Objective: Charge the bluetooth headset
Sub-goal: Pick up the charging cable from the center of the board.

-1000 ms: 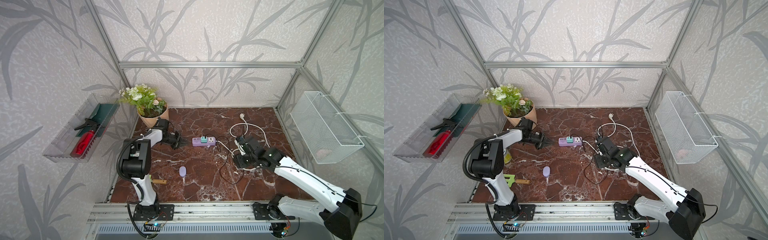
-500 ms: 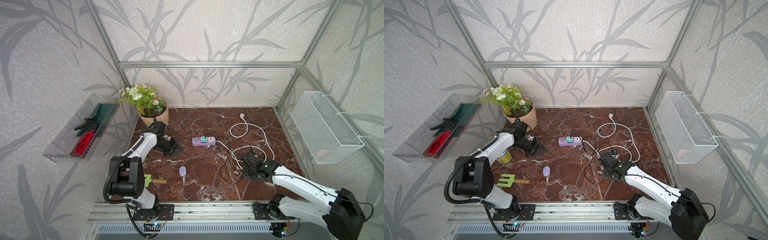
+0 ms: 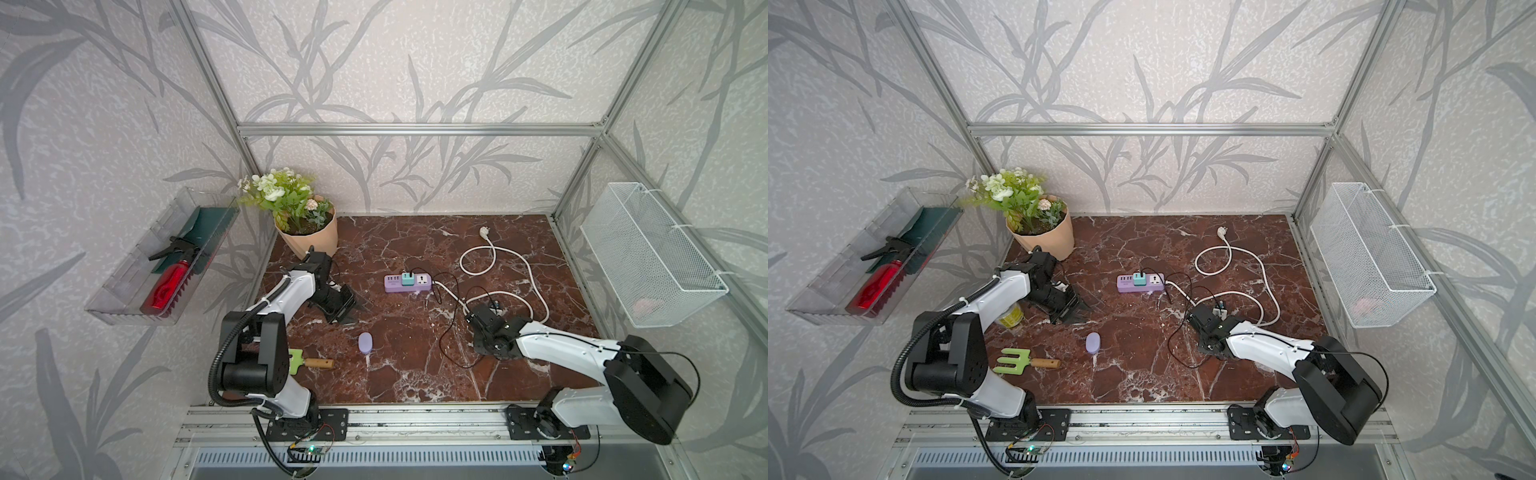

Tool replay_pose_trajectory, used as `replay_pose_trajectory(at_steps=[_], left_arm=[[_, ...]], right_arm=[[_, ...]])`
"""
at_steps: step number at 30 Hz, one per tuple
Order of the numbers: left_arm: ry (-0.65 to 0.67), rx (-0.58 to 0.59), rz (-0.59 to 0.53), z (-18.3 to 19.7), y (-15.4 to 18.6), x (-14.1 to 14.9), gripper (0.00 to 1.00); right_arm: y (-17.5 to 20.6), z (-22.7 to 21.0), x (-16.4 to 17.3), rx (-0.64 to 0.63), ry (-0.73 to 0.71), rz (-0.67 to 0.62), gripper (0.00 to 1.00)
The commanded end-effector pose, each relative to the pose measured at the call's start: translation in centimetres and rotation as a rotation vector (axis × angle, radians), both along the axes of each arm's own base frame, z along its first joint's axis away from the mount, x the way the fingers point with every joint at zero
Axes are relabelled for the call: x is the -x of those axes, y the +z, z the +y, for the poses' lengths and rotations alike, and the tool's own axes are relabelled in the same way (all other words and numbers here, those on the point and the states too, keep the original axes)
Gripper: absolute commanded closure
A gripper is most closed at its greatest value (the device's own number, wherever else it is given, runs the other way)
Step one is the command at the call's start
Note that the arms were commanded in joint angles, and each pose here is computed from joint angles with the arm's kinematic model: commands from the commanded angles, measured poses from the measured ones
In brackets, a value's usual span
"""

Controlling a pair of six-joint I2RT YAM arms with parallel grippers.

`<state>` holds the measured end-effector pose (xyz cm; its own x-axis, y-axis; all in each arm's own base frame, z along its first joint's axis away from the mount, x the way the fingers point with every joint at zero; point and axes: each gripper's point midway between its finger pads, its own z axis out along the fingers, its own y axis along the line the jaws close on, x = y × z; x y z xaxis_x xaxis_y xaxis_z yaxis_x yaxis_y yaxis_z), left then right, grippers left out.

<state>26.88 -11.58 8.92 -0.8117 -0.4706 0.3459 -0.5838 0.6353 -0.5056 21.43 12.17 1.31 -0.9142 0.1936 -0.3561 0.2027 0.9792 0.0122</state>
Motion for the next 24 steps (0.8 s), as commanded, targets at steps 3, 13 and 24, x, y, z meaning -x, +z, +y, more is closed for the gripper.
replay_pose_trajectory(at_steps=[3,13,24], left_arm=[[-0.017,0.002,-0.007,-0.1,0.4,-0.4,0.62],[-0.021,0.057,-0.058,-0.5,2.5,-2.1,0.57],[0.012,0.341,-0.208,-3.5,9.5,-4.1,0.68]], right_arm=[[-1.3,0.1,0.7,-0.003,-0.001,0.049,0.88],[2.1,10.7,1.3,-0.270,0.566,0.045,1.00],[11.2,24.1,3.4,-0.459,1.359,0.021,1.00]])
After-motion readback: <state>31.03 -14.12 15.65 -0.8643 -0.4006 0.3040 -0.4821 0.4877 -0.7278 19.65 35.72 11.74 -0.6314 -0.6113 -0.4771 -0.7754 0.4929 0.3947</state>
